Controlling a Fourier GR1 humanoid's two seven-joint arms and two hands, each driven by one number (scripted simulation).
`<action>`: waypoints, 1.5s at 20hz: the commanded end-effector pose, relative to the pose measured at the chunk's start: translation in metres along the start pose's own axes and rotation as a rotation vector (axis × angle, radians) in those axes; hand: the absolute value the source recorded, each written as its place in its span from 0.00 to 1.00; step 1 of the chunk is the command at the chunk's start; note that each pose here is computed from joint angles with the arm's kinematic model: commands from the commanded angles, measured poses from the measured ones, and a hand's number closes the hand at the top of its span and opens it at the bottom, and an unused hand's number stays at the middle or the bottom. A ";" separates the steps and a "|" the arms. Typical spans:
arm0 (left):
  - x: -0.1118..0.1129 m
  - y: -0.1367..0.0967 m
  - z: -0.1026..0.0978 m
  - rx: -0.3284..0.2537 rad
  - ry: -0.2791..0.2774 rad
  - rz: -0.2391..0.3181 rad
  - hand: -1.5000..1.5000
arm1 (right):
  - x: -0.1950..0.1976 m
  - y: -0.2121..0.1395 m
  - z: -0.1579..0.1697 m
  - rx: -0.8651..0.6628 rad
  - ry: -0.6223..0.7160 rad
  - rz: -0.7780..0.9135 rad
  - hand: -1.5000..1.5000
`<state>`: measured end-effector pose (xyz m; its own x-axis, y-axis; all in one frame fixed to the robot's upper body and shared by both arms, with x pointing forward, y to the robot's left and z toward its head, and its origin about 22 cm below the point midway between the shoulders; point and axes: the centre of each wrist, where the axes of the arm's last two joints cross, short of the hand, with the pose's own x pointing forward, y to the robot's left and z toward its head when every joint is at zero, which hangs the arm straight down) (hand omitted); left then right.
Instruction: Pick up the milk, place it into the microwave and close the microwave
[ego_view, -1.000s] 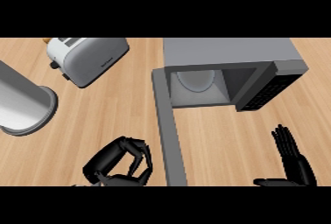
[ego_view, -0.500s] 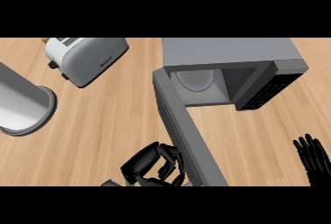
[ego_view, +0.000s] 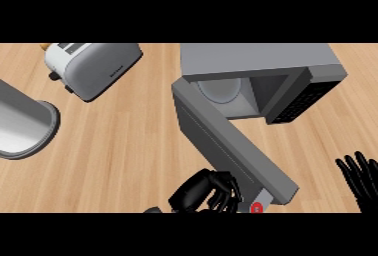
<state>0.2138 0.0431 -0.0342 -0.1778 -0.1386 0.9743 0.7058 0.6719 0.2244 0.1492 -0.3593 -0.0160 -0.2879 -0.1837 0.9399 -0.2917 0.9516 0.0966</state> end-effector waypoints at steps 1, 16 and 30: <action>0.012 -0.026 -0.013 -0.017 -0.014 -0.018 1.00 | 0.025 0.006 -0.008 0.113 -0.059 -0.045 0.00; 0.054 0.011 -0.072 0.295 -0.076 -0.034 1.00 | 0.064 0.031 -0.040 0.230 -0.057 -0.063 0.00; 0.066 0.065 -0.116 0.477 -0.086 -0.048 1.00 | 0.087 0.037 -0.053 0.254 -0.049 -0.075 0.00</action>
<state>0.3134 -0.0069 0.0369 -0.2538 -0.1468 0.9560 0.3439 0.9101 0.2311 0.1622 -0.3297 0.0826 -0.3044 -0.2592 0.9166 -0.5291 0.8462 0.0636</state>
